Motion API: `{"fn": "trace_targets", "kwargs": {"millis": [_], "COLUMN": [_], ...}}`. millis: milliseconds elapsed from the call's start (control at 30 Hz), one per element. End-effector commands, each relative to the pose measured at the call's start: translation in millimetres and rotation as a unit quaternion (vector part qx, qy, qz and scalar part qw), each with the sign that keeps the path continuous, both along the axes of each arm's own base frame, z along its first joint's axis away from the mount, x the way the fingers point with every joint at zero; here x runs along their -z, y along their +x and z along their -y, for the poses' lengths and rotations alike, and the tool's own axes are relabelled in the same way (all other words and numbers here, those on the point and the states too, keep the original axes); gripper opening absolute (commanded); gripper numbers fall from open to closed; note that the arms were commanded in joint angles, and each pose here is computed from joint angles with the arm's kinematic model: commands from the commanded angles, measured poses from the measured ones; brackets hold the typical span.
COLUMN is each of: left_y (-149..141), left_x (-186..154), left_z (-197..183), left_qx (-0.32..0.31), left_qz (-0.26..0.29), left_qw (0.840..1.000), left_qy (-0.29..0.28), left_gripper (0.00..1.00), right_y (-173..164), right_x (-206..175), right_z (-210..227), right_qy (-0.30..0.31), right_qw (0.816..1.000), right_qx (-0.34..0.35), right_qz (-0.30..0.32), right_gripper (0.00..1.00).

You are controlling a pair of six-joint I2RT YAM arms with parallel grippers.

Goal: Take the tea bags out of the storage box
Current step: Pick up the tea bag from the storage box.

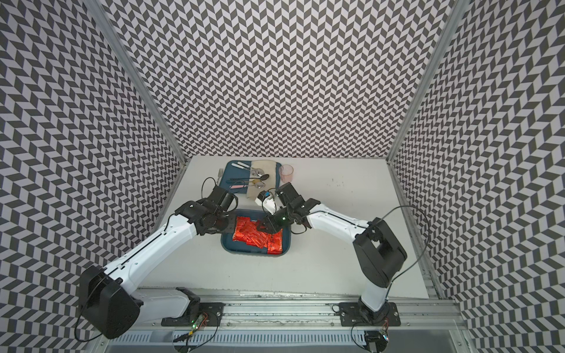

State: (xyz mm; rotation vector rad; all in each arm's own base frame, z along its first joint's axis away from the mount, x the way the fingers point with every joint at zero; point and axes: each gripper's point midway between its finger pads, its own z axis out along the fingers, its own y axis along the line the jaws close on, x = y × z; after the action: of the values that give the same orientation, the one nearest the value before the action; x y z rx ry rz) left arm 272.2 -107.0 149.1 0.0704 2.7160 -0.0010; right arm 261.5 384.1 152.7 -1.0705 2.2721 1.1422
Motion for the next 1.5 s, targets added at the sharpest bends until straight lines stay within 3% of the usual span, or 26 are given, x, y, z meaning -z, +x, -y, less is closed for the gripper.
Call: {"fn": "trace_targets", "kwargs": {"millis": [0,733,867,1033,1233,1467], "left_y": [7,6,6,6,6,6], "left_x": [-5,3,3,4,3,4], "left_z": [5,5,5,6,6,7], "left_qx": [-0.002,-0.003,-0.004,-0.002,-0.001,-0.002], "left_qz": [0.014,0.004,0.005,0.003,0.002,0.002], "left_qw": [1.000,1.000,1.000,1.000,1.000,1.000], "left_qy": [-0.018,-0.014,-0.014,-0.015,-0.016,-0.016], "left_gripper": [0.00,0.00,0.00,0.00,0.00,0.00], "right_y": [-3,-18,-5,3,11,-2], "right_x": [-5,5,-3,1,14,20], "right_z": [-10,-21,-18,-20,-23,-24], "right_qy": [0.011,0.005,-0.001,-0.014,-0.030,-0.020], "right_qw": [1.000,0.999,0.999,0.999,0.999,0.999], "right_qx": [-0.020,-0.050,-0.023,-0.013,-0.006,-0.031], "right_qz": [0.008,0.009,0.038,0.041,0.039,0.018], "right_gripper": [0.39,0.34,0.46,0.51,0.53,0.46]}}
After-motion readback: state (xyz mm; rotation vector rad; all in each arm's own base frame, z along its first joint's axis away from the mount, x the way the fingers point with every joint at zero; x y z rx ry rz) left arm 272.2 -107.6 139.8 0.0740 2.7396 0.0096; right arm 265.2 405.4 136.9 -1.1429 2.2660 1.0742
